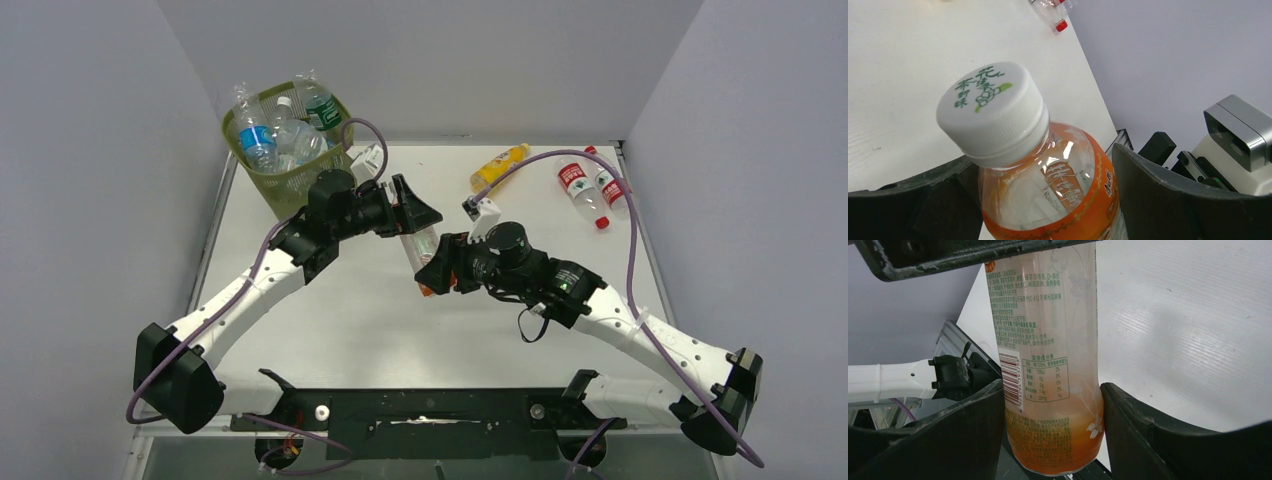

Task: Put the plastic bottles in the bin
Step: Pick up the plastic bottle at the center of the board.

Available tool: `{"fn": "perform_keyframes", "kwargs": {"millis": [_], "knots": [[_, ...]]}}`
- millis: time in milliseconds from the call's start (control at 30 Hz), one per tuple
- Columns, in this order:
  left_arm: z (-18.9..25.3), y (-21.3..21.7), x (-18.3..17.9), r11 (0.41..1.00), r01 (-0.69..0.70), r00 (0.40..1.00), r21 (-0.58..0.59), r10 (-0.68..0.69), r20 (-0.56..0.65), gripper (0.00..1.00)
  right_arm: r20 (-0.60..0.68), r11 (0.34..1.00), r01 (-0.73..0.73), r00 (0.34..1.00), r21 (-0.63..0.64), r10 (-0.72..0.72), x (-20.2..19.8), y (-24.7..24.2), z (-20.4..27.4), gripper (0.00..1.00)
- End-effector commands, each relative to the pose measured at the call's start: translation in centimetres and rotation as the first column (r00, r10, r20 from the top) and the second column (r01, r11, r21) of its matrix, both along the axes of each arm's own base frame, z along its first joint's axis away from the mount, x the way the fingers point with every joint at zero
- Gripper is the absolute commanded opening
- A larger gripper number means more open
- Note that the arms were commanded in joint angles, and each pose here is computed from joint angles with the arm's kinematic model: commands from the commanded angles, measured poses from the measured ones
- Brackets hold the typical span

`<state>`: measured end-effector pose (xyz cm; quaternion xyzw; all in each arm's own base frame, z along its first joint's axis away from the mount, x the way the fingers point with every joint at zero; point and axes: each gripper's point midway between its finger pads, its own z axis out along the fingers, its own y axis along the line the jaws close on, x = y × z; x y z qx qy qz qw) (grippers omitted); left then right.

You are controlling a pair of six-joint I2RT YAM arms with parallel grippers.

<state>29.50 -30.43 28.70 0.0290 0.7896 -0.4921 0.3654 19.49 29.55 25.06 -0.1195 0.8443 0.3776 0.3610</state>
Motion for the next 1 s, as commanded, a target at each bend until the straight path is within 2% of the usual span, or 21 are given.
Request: {"fn": "perform_keyframes", "kwargs": {"millis": [0,233,367,667,967], "knots": [[3.2,-0.1,0.3,1.0,-0.01,0.996,-0.006,0.01,0.087,0.78,0.078,0.997,0.025,0.997,0.072,-0.03,0.6,0.6,3.1,0.51],[3.1,-0.4,0.0,1.0,-0.001,0.997,0.005,0.001,0.079,0.62,0.076,0.996,0.035,0.996,0.077,-0.041,0.3,0.2,2.7,0.51],[3.0,-0.8,-0.3,1.0,0.009,0.997,0.01,-0.009,0.072,0.46,0.077,0.996,0.038,0.996,0.079,-0.044,0.1,0.0,2.5,0.51],[3.0,-1.2,-0.1,0.999,0.008,0.997,0.037,-0.011,0.075,0.26,0.082,0.996,0.028,0.996,0.082,-0.035,0.0,0.1,2.5,0.51],[3.4,-0.5,1.0,0.993,-0.046,0.992,0.108,0.033,0.121,0.2,0.1,0.998,0.009,0.995,0.061,-0.015,0.4,0.6,3.3,0.52]]}}
